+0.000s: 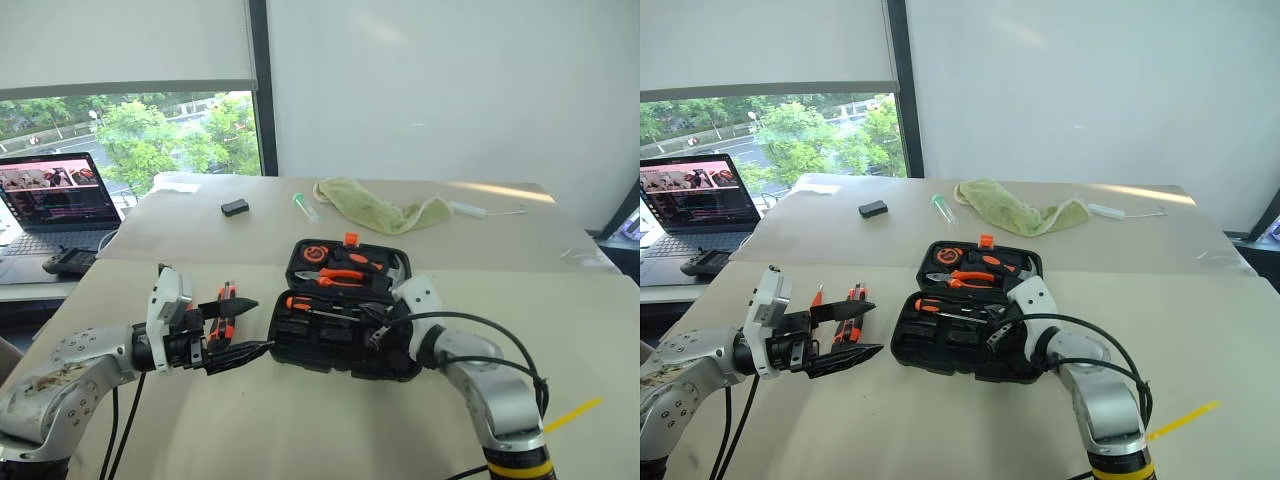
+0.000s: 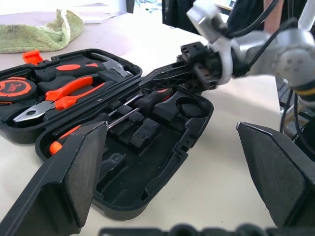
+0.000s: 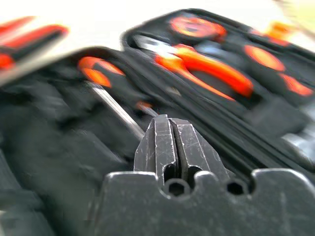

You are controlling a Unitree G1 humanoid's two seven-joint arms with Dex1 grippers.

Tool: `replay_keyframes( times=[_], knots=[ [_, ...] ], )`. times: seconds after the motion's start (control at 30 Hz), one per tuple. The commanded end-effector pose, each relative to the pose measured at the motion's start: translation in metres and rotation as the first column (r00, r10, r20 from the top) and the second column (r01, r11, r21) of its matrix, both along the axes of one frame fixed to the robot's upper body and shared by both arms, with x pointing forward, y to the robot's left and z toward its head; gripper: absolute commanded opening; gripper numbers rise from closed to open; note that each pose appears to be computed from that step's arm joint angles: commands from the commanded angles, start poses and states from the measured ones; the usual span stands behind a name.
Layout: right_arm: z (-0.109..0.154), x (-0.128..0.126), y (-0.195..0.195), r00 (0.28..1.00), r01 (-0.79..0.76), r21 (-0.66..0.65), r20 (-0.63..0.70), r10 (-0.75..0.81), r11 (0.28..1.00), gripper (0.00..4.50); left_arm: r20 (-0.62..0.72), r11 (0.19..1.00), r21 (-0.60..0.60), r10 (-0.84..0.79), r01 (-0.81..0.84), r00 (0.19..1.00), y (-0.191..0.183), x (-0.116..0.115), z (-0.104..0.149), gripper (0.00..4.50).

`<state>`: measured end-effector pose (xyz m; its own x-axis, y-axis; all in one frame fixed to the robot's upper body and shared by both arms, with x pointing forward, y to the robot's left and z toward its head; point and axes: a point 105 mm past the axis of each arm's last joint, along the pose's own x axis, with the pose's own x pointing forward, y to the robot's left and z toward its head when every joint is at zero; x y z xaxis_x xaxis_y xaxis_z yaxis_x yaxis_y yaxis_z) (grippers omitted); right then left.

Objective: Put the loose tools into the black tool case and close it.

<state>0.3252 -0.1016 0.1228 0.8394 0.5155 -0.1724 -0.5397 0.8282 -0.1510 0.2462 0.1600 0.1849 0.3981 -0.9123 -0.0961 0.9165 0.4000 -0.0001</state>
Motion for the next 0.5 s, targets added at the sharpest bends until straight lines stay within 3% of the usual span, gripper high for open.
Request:
replay_keyframes(
  times=[0.03, 0.3, 0.4, 0.5],
  knots=[
    [-0.005, 0.002, 0.009, 0.999, -0.020, -0.045, 0.030, 0.021, 0.999, 0.09, 0.051, 1.000, 0.007, -0.015, 0.015, 0.999, -0.002, 0.000, 0.009, 4.50],
    [-0.067, -0.005, 0.019, 0.969, -0.207, -0.274, -0.189, 0.159, 0.939, 0.09, 0.049, 1.000, 0.016, -0.007, 0.006, 0.999, 0.000, -0.002, 0.006, 4.50],
    [-0.080, -0.009, 0.013, 0.937, -0.287, -0.336, -0.292, 0.190, 0.897, 0.09, 0.047, 1.000, 0.017, 0.002, -0.003, 0.999, 0.000, -0.002, 0.005, 4.50],
    [-0.076, -0.005, 0.010, 0.941, -0.285, -0.343, -0.278, 0.193, 0.895, 0.09, 0.047, 1.000, 0.018, 0.022, -0.023, 0.999, 0.002, -0.002, 0.004, 4.50]
  ],
)
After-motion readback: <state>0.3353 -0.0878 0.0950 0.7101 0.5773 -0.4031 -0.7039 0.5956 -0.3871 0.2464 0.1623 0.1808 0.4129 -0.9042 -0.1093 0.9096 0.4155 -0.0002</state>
